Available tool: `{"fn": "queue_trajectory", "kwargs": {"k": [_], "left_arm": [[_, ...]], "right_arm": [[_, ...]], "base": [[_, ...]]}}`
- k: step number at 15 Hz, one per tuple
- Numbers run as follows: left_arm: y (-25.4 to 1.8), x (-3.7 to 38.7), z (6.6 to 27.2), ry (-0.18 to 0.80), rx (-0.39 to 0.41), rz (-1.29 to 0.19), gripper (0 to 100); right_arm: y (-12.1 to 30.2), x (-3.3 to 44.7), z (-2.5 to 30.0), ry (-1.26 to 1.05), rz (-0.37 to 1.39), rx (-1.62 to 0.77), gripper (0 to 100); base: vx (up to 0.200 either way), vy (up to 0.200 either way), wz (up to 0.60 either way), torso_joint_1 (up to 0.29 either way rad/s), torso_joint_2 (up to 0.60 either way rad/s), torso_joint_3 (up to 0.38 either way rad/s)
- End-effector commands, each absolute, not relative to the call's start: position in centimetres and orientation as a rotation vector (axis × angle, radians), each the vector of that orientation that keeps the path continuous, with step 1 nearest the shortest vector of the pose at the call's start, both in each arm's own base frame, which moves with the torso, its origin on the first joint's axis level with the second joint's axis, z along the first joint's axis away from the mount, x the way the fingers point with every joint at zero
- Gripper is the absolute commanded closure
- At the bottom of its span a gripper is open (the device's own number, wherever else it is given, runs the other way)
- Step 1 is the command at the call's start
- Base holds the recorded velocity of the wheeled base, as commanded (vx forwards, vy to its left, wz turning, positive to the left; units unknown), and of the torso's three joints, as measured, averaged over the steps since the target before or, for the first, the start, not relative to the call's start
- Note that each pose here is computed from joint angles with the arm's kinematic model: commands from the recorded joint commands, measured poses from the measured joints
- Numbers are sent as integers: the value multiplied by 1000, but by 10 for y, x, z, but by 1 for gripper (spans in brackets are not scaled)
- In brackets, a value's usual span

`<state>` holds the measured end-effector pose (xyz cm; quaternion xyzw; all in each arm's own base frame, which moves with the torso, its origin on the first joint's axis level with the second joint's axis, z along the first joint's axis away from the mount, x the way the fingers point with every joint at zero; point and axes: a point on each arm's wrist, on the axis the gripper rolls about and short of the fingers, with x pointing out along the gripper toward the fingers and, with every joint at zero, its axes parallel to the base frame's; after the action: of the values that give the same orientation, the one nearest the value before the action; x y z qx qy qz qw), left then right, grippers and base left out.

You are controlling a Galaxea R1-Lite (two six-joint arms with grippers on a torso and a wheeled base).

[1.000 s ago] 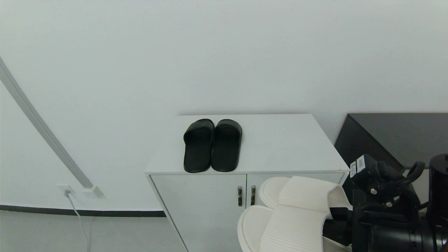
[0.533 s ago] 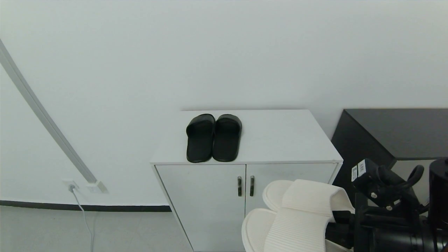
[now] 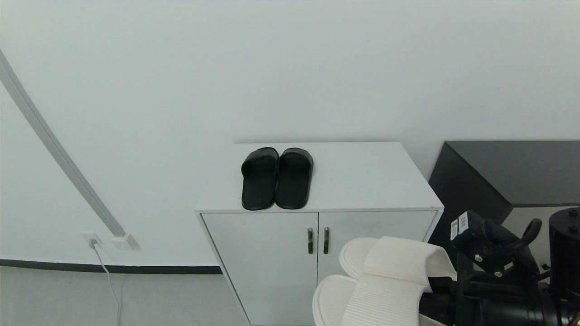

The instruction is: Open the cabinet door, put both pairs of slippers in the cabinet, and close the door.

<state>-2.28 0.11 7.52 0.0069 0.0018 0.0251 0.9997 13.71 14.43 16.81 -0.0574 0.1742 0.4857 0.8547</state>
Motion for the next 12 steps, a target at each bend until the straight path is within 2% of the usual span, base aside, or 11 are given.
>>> {"fn": "queue_trajectory", "kwargs": {"k": [1, 4, 7, 8, 12], "left_arm": [[1, -23, 75, 3, 14, 51, 100], [1, -23, 75, 3, 14, 51, 100], [1, -23, 75, 6, 12, 44, 100], [1, -23, 75, 6, 12, 41, 0], [1, -23, 75, 5, 14, 41, 0]], "right_arm": [[146, 138, 165, 383, 1023, -126, 100], [146, 138, 162, 392, 1027, -129, 100], [146, 137, 162, 393, 1027, -130, 100], [146, 137, 162, 393, 1027, -130, 100], [146, 137, 161, 395, 1027, -130, 100]], "base": [[0, 0, 0, 0, 0, 0], [0, 0, 0, -25, 54, 32], [0, 0, 0, -147, 351, 188], [0, 0, 0, -173, 383, 217], [0, 0, 0, -212, 504, 288]]}}
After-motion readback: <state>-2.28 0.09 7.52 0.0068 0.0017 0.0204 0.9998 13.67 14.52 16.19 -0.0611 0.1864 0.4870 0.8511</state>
